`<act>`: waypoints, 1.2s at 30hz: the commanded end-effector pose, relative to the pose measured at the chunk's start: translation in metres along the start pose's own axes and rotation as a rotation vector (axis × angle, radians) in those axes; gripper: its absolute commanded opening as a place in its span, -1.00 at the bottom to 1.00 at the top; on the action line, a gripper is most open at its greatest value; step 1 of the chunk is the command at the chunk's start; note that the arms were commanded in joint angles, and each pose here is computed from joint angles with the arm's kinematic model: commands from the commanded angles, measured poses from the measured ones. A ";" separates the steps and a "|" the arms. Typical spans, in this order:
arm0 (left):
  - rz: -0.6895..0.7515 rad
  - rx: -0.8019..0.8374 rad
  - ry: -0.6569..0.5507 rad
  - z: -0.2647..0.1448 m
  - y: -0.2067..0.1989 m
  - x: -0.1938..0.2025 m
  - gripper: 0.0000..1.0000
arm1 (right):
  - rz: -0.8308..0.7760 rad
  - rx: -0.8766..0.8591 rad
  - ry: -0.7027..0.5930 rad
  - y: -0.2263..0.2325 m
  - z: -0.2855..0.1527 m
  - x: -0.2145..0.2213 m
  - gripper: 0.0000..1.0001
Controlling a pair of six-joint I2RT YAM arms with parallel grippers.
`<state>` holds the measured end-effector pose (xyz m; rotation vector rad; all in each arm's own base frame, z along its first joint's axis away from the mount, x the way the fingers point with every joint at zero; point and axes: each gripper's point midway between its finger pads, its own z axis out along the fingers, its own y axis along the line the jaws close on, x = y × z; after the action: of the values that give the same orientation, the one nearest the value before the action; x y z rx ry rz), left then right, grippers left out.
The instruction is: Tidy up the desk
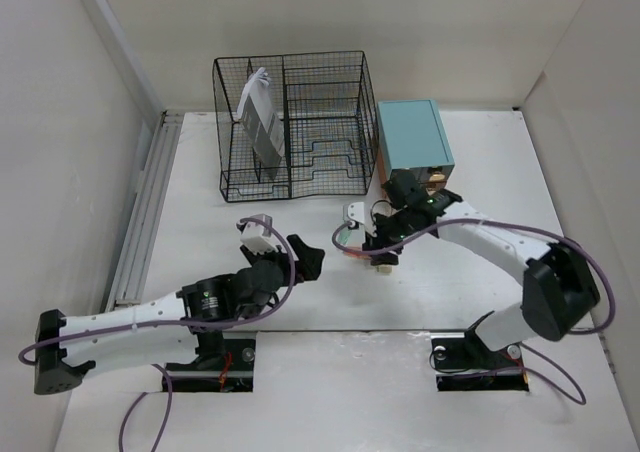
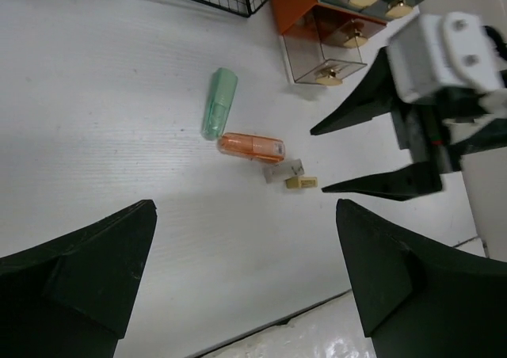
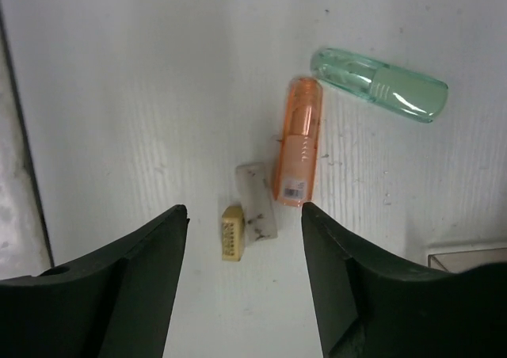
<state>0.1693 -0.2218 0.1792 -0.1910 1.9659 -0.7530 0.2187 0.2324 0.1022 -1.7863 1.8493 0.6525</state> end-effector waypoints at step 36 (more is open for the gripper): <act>-0.018 -0.028 -0.068 -0.026 0.025 -0.028 0.43 | 0.214 0.112 0.196 -0.051 0.086 0.024 -0.63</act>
<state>0.1655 -0.1786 0.1968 -0.2487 1.9165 -0.7292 0.2654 0.2619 0.0231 -1.6601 2.1726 0.4785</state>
